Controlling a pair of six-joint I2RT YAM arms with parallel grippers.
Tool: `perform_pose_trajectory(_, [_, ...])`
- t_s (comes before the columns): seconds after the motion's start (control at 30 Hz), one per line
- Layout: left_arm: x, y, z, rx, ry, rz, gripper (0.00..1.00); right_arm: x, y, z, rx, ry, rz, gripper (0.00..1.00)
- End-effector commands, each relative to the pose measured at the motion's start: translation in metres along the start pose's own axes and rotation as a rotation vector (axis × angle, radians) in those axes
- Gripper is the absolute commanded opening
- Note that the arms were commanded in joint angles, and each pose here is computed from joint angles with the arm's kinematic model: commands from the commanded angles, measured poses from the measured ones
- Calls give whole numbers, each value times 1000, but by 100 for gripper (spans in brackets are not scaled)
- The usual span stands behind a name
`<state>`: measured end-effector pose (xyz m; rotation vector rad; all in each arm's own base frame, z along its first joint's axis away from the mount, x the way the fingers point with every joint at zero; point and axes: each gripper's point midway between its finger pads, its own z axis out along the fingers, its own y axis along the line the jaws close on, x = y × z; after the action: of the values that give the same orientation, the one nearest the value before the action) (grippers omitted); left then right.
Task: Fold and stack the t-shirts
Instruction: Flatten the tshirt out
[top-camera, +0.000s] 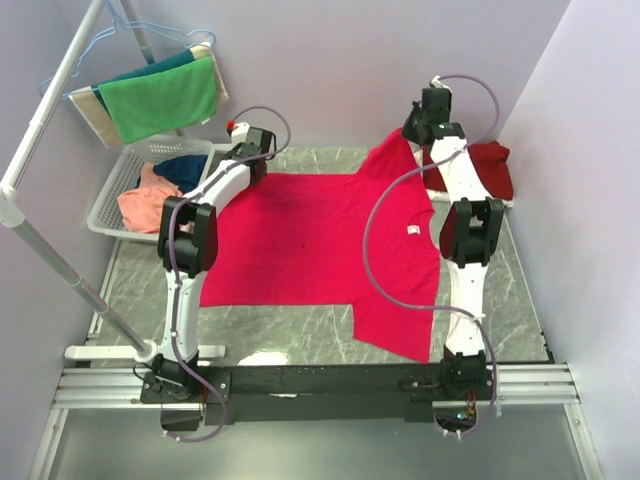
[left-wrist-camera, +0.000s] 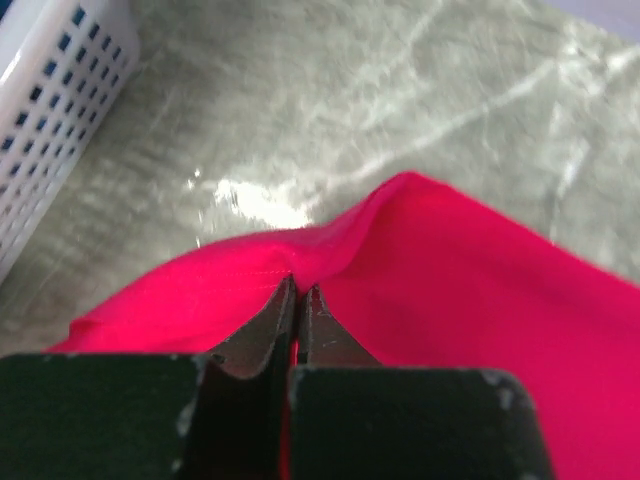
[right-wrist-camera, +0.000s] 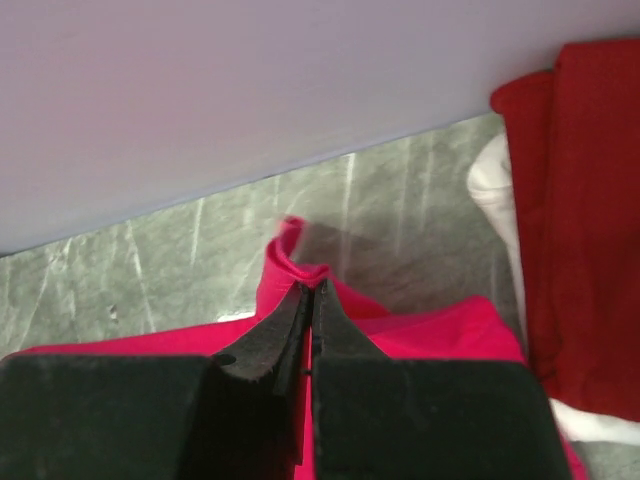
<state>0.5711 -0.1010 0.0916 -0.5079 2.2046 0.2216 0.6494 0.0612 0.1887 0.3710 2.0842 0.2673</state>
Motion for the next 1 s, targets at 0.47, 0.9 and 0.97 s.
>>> perform_pose_trajectory(0.47, [-56, 67, 16, -135, -101, -155, 1, -1, -42, -23, 54, 25, 47, 0])
perform_pose_trajectory(0.9, [-57, 88, 3, -120, -81, -161, 1, 12, -65, -66, 167, 25, 83, 0])
perform_pose_trajectory(0.97, [-58, 86, -2, -93, -76, -156, 1, 13, -67, -72, 180, 15, 93, 0])
